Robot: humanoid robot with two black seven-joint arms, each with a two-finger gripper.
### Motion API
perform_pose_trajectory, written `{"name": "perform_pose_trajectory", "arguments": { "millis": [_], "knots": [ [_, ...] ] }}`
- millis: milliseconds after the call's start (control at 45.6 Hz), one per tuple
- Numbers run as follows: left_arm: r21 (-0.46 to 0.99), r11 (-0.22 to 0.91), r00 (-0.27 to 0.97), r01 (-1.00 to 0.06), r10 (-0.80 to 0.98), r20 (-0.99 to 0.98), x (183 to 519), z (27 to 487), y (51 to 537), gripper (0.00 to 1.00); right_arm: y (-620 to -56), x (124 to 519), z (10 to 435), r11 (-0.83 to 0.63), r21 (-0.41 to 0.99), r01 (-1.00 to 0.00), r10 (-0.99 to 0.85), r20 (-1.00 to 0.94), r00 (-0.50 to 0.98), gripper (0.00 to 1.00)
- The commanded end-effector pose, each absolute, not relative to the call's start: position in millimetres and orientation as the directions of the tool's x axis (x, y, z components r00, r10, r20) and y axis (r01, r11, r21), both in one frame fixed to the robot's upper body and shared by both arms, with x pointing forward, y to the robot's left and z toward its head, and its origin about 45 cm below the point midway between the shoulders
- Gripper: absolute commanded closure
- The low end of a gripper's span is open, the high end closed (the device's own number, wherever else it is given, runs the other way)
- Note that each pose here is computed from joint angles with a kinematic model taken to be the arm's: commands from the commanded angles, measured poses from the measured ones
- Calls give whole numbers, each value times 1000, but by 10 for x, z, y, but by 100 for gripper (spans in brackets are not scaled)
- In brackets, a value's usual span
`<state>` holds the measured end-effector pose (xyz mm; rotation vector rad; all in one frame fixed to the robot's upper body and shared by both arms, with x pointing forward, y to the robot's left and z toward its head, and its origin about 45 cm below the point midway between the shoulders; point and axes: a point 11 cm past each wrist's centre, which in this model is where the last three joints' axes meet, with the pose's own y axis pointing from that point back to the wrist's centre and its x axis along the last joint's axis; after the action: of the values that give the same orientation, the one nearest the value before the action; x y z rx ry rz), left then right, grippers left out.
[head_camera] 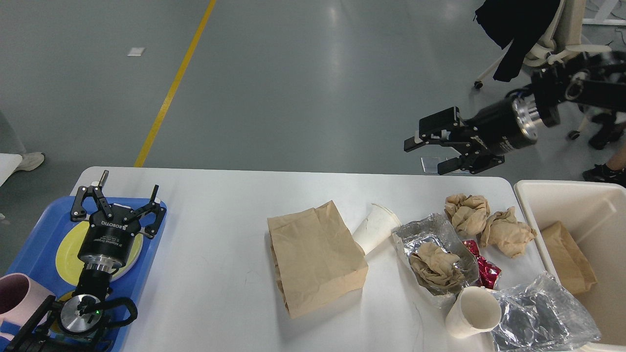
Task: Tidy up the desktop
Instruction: 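Raise the right gripper up from beside the bin, then lower the right gripper toward the brown paper bag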
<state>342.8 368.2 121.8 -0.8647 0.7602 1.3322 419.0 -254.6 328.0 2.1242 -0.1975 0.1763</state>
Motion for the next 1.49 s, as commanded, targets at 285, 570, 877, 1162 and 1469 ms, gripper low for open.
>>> {"name": "perform_pose_trajectory", "arguments": {
  "millis": [285,570,877,1162,1469],
  "knots": [
    [-94,32,98,-995,490,-866,3428,1218,3683,3,-1496,3949,3983,-286,943,-169,307,257,916,0],
    [-94,33,98,-995,491,-866,3428,1218,3682,3,-1802,3377,4154,155,913,-378,383,297,874,1],
    [-96,35,101,-995,491,-866,3428,1221,3680,3,-1896,3316,3944,93,957,-273,168,255,952,0],
    [-96,35,101,-995,491,-866,3428,1221,3680,3,-1903,3238,3761,74,983,-171,141,159,977,0],
    [-98,35,102,-995,490,-865,3428,1222,3679,3,-1773,3319,3444,120,966,-231,143,213,967,0]
  ]
}}
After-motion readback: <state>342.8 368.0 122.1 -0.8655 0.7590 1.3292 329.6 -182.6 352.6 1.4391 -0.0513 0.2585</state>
